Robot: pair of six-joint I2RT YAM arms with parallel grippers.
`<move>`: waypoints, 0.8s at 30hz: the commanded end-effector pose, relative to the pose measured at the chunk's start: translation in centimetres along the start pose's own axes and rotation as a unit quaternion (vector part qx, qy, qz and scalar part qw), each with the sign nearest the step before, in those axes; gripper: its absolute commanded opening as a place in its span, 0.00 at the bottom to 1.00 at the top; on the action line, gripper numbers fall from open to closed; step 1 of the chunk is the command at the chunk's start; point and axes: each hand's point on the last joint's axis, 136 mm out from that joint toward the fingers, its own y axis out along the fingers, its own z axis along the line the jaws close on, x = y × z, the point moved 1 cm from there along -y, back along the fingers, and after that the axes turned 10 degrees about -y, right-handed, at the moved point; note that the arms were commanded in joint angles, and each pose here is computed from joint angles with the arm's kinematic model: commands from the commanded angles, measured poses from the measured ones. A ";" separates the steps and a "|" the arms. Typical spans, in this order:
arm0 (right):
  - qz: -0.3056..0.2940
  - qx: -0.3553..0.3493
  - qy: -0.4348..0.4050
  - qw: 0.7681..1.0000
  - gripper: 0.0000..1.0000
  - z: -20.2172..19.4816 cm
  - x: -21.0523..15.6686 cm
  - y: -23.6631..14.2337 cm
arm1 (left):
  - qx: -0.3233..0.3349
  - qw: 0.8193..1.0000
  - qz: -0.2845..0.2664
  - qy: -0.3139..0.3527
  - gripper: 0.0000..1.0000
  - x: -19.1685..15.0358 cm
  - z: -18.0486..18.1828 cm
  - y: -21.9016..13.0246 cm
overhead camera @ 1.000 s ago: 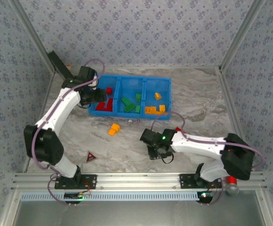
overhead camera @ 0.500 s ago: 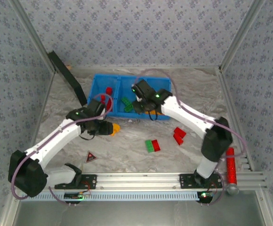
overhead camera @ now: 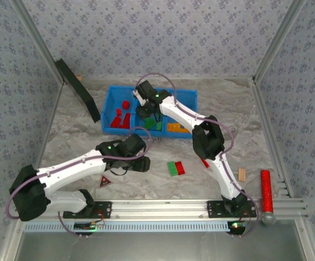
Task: Sort the legos into containers by color
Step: Place the lego in the container, then pick up the lego from the top-right of the table.
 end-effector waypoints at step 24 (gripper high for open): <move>-0.139 -0.015 0.083 0.987 0.92 -7.9 -2.9 -26.3 | 0.007 0.952 0.025 0.306 0.70 3.2 -23.7 8.4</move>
